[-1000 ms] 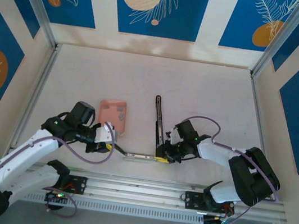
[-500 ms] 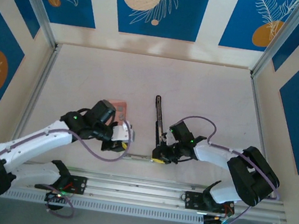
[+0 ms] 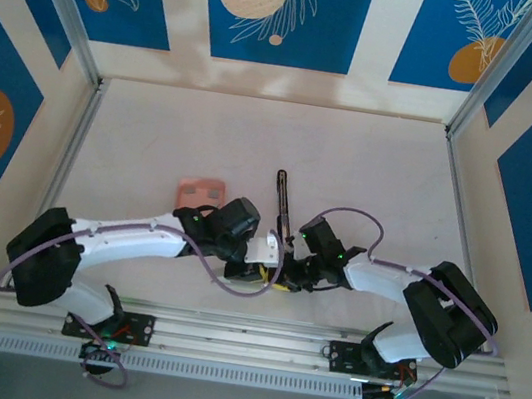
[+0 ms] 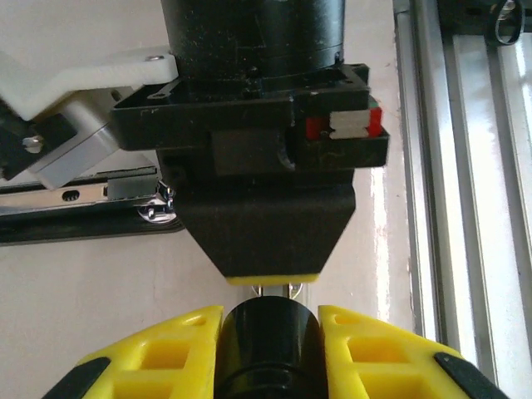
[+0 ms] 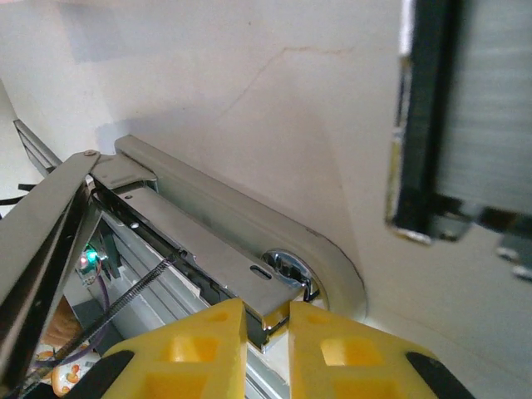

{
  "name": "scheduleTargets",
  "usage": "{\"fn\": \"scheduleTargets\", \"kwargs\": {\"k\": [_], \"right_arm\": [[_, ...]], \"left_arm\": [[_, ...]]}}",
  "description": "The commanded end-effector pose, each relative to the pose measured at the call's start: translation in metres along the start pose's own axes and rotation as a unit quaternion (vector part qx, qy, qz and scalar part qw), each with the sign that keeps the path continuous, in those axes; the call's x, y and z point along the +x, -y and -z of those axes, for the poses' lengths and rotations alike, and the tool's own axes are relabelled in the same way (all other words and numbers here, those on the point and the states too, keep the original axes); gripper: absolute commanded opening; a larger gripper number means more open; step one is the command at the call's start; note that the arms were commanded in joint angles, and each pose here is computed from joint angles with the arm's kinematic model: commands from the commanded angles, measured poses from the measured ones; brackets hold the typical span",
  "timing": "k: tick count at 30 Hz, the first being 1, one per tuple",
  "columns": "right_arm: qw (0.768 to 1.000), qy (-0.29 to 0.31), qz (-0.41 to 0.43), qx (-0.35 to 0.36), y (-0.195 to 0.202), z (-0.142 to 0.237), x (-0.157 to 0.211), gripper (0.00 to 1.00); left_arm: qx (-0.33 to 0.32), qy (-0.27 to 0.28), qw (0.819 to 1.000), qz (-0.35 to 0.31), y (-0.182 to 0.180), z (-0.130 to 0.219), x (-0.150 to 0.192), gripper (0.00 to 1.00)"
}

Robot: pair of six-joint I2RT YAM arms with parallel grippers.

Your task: Load the staples into the stapler

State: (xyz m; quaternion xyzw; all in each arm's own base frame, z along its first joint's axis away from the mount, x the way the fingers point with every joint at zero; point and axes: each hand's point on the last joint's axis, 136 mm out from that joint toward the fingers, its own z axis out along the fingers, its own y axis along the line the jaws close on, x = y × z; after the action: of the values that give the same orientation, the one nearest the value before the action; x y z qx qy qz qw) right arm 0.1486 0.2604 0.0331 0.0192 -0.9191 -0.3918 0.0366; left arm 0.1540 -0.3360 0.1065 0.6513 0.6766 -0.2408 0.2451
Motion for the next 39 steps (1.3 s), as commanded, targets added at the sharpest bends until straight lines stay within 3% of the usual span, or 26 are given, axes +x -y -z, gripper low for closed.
{"fn": "scheduleTargets", "kwargs": {"k": [1, 8, 12, 24, 39], "right_arm": [[1.000, 0.003, 0.010, -0.006, 0.000, 0.001, 0.004, 0.19], [0.999, 0.034, 0.004, -0.017, 0.004, 0.017, 0.003, 0.33], [0.998, 0.059, -0.025, -0.011, 0.017, 0.032, 0.003, 0.36], [0.993, 0.104, -0.064, -0.003, 0.036, 0.063, 0.002, 0.38], [0.992, 0.110, -0.061, -0.015, 0.036, 0.069, 0.002, 0.38]], "left_arm": [[-0.022, 0.050, 0.998, -0.009, -0.012, -0.001, -0.038, 0.06], [-0.020, -0.003, 1.000, 0.000, -0.012, -0.012, -0.013, 0.07], [-0.014, -0.026, 1.000, 0.005, -0.011, -0.018, -0.004, 0.06], [0.004, -0.109, 0.994, 0.018, -0.012, -0.056, 0.015, 0.07], [0.017, -0.199, 0.979, 0.028, -0.007, -0.080, 0.044, 0.07]]}}
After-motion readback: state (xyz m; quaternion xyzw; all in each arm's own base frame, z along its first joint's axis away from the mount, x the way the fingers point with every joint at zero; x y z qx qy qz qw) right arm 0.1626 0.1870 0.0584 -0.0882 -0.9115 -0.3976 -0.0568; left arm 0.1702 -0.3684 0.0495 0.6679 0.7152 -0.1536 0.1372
